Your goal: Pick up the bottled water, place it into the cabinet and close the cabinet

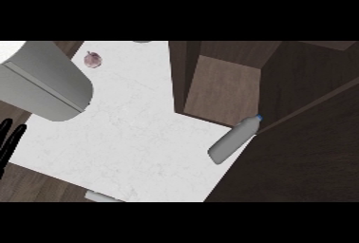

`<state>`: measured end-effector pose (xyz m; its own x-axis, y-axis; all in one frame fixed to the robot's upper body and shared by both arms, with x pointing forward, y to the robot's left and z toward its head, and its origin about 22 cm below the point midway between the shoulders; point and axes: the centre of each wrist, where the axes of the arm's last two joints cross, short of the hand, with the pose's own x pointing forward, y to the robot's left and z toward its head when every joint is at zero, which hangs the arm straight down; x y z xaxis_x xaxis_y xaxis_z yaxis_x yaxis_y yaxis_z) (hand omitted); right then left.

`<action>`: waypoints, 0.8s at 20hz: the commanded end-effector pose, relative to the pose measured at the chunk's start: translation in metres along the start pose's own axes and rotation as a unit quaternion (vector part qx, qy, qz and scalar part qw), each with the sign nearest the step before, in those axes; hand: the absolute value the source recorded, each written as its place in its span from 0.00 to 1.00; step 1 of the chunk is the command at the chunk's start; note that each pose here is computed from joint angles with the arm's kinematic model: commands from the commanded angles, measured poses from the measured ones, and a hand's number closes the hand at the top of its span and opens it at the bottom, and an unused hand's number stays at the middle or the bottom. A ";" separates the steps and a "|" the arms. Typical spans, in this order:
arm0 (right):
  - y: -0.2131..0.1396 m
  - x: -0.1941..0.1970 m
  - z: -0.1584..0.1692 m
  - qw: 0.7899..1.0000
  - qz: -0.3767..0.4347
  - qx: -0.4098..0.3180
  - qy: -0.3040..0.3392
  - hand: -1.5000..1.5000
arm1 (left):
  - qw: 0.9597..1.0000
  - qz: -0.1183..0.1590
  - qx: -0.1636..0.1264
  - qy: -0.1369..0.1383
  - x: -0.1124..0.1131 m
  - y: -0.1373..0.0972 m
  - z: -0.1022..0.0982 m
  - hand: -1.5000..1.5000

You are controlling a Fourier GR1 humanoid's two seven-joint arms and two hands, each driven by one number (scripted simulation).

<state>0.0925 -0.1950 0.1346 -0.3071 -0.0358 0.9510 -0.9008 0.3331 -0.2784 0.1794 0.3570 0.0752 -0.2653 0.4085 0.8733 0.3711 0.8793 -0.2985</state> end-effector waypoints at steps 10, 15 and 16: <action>-0.013 -0.005 -0.014 0.999 0.014 -0.045 0.027 1.00 | 1.000 -0.006 -0.008 0.004 0.006 0.007 -0.006 0.00; -0.028 -0.012 -0.020 0.995 0.044 -0.054 0.067 1.00 | 1.000 -0.001 -0.010 0.002 0.005 0.007 -0.006 0.00; -0.032 -0.016 -0.022 0.994 0.043 -0.063 0.076 1.00 | 1.000 0.002 -0.013 0.000 0.004 0.006 -0.007 0.00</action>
<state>0.1174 -0.1907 0.1370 -0.3438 0.0527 0.9376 -0.8548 0.3957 -0.3357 0.1852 0.3624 0.0788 -0.2635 0.4077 0.8743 0.3870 0.8748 -0.2914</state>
